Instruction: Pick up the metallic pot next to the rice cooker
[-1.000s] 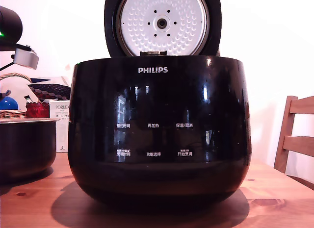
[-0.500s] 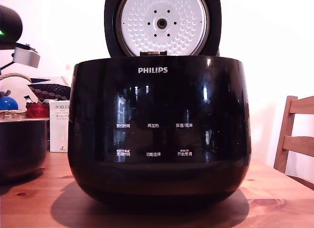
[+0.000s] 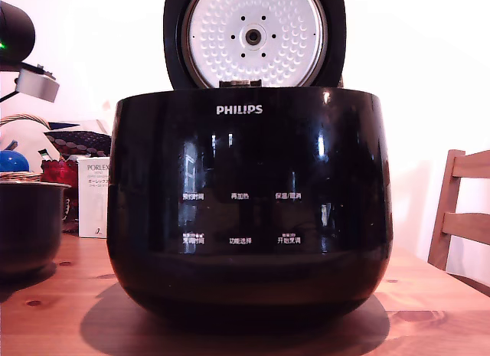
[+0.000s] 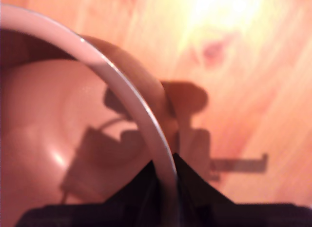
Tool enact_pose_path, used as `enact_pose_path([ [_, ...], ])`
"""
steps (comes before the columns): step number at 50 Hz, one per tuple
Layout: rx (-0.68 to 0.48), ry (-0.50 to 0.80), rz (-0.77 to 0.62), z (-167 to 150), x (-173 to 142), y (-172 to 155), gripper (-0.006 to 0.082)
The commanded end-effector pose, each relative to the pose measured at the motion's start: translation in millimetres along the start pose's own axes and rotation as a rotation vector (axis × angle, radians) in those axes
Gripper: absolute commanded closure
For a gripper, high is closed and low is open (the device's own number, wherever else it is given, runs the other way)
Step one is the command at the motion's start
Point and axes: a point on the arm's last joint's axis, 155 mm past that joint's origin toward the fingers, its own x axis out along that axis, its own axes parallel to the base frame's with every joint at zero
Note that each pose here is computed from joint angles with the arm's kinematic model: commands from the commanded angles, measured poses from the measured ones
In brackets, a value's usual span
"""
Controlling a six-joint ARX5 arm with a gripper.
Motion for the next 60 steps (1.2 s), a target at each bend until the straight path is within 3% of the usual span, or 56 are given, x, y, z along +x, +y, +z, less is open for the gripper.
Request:
enact_pose_path([
  [1,0.003,-0.025,0.040,11.1,-11.4,13.2,0.0791],
  [13,0.019,-0.028,0.069,22.1,-41.1,20.8,0.0791],
  [32,-0.079,-0.035,0.060,38.1,-99.3,9.8,0.0791],
  [60,-0.129,-0.202,0.177,57.2,-163.2,-13.6,0.0791],
])
